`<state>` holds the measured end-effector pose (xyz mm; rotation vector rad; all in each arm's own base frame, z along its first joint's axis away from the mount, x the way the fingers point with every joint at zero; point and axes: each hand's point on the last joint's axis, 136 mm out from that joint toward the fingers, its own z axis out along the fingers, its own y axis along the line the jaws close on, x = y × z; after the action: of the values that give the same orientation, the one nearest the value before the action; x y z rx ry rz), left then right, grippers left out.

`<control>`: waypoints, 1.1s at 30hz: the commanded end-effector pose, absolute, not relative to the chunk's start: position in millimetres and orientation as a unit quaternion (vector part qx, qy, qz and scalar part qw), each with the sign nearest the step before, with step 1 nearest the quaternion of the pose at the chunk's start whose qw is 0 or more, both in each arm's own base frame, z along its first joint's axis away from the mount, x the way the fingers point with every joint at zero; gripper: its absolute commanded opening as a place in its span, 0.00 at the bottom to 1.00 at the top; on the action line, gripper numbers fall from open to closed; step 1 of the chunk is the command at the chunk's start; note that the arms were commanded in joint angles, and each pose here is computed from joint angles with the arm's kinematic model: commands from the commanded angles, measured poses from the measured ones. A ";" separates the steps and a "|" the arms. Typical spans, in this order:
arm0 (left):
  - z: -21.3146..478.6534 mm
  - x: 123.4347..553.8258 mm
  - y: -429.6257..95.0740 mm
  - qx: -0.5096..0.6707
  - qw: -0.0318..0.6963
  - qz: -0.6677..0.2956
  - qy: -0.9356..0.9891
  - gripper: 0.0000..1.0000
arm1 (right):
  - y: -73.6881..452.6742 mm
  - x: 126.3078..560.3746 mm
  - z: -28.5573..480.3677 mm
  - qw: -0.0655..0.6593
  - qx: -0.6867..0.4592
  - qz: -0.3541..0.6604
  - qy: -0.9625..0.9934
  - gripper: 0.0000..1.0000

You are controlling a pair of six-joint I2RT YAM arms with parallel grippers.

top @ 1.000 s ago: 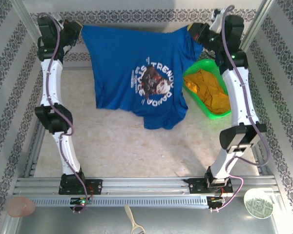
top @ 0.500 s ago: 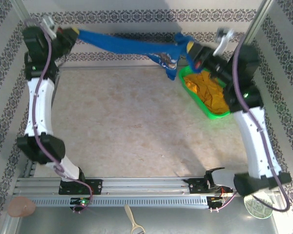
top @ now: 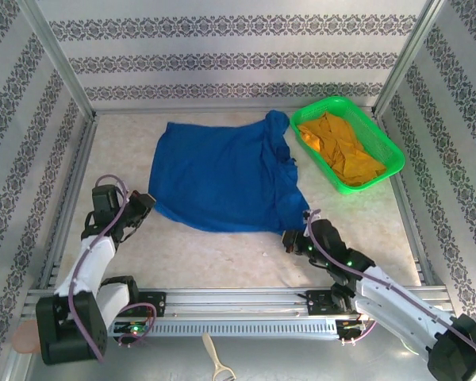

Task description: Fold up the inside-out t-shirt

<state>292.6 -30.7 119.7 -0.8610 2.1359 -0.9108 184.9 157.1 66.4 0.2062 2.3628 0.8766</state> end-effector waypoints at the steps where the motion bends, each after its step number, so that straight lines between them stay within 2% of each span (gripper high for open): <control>1: 126.3 285.8 -27.6 -0.298 0.350 -0.317 0.830 0.00 | 149.7 189.5 75.1 0.332 0.118 0.326 0.877 0.27; 2: 126.0 283.7 -28.2 -0.295 0.349 -0.315 0.832 0.04 | 148.6 188.3 79.2 0.335 0.115 0.323 0.878 0.39; 3: 125.8 281.6 -29.1 -0.292 0.347 -0.315 0.834 0.10 | 146.9 187.2 84.7 0.339 0.110 0.318 0.878 0.48; 6: 127.3 275.1 -26.8 -0.288 0.345 -0.299 0.842 0.25 | 137.1 189.6 115.4 0.371 0.100 0.302 0.872 0.58; 10: 142.0 265.3 -17.3 -0.285 0.364 -0.263 0.847 0.44 | 117.3 206.3 171.9 0.430 0.105 0.276 0.853 0.64; 13: 159.7 257.7 -8.2 -0.287 0.389 -0.236 0.843 0.60 | 111.8 229.9 192.4 0.437 0.107 0.266 0.853 0.65; 16: 177.8 258.7 -6.5 -0.284 0.415 -0.238 0.831 0.70 | 113.5 265.8 200.0 0.427 0.120 0.290 0.848 0.65; 23: 178.7 305.5 -31.8 -0.252 0.382 -0.331 0.825 0.75 | 139.7 361.0 187.0 0.395 0.112 0.301 0.861 0.61; 27: 168.7 331.4 -40.7 -0.234 0.359 -0.346 0.835 0.78 | 151.5 416.7 169.1 0.384 0.122 0.276 0.873 0.58; 33: 165.2 354.4 -50.6 -0.212 0.344 -0.350 0.845 0.80 | 123.1 485.6 139.5 0.388 0.195 0.208 0.877 0.53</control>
<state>335.1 -42.0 137.4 -0.6845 2.2677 -0.8754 458.1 146.2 134.8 0.4109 2.2925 0.6197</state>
